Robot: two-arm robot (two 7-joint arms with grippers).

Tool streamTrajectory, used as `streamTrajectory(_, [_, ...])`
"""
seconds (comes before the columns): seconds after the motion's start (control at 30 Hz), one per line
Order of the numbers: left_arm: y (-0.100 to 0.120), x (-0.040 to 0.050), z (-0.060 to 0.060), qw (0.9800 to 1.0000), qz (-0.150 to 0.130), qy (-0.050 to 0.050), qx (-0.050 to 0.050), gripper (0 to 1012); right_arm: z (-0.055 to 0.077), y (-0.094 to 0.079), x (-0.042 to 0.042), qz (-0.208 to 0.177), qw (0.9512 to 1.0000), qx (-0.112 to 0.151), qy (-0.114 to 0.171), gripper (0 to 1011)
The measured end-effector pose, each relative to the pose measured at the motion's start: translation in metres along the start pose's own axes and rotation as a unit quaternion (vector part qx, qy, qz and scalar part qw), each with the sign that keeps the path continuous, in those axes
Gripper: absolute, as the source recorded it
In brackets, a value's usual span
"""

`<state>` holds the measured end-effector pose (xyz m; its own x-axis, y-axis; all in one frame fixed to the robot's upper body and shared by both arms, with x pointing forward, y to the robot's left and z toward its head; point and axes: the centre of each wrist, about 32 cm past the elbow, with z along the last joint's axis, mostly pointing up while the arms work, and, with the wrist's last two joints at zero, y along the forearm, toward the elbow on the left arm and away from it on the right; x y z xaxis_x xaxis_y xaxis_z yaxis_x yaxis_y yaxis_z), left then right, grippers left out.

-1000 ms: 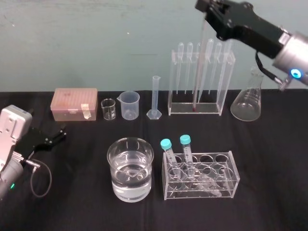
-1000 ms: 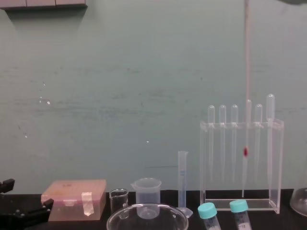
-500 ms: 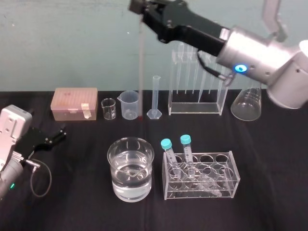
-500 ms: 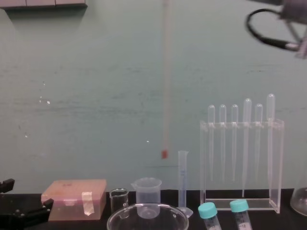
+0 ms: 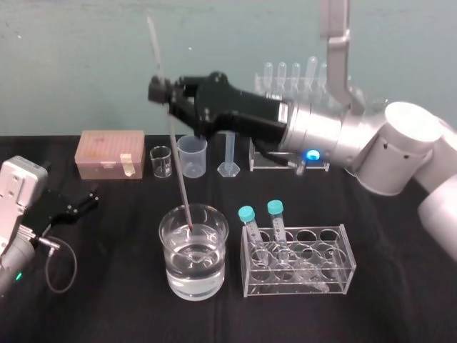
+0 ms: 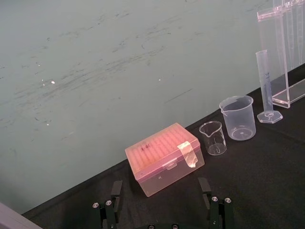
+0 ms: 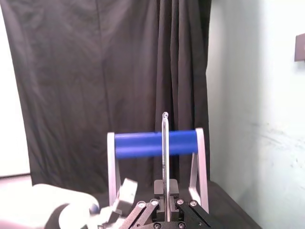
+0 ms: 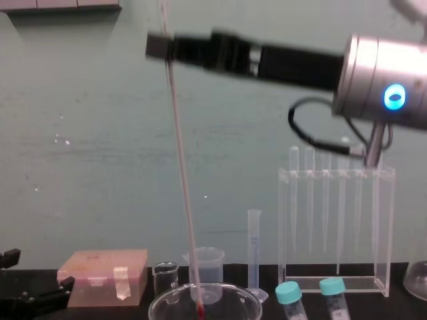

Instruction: Hold the thermometer with one hand and immerse one end into the beaker, then reinsert it into the test tube rack.

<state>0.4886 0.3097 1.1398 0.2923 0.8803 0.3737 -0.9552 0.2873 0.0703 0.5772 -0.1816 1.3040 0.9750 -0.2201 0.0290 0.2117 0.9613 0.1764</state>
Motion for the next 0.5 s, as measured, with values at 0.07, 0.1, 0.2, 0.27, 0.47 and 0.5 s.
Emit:
streamTrajectory(0.07, [0.0, 0.0, 0.0, 1.0, 0.0, 0.0, 0.0, 1008, -0.011, -0.002, 0.0005, 0.003, 0.9999, -0.007, -0.008, 57])
streamTrajectory(0.1, [0.0, 0.0, 0.0, 1.0, 0.0, 0.0, 0.0, 1008, -0.018, -0.003, 0.0012, 0.003, 0.9999, -0.012, -0.009, 57])
streamTrajectory(0.2, [0.0, 0.0, 0.0, 1.0, 0.0, 0.0, 0.0, 1008, -0.027, -0.005, 0.0014, 0.003, 0.9999, -0.015, -0.005, 57])
streamTrajectory(0.27, [0.0, 0.0, 0.0, 1.0, 0.0, 0.0, 0.0, 1008, -0.036, -0.006, 0.0014, 0.002, 0.9998, -0.018, 0.002, 57])
streamTrajectory(0.47, [0.0, 0.0, 0.0, 1.0, 0.0, 0.0, 0.0, 1008, -0.055, -0.01, 0.0011, 0.0, 0.9997, -0.023, 0.01, 57])
streamTrajectory(0.5, [0.0, 0.0, 0.0, 1.0, 0.0, 0.0, 0.0, 1008, -0.056, -0.011, 0.0011, -0.001, 0.9997, -0.024, 0.01, 57])
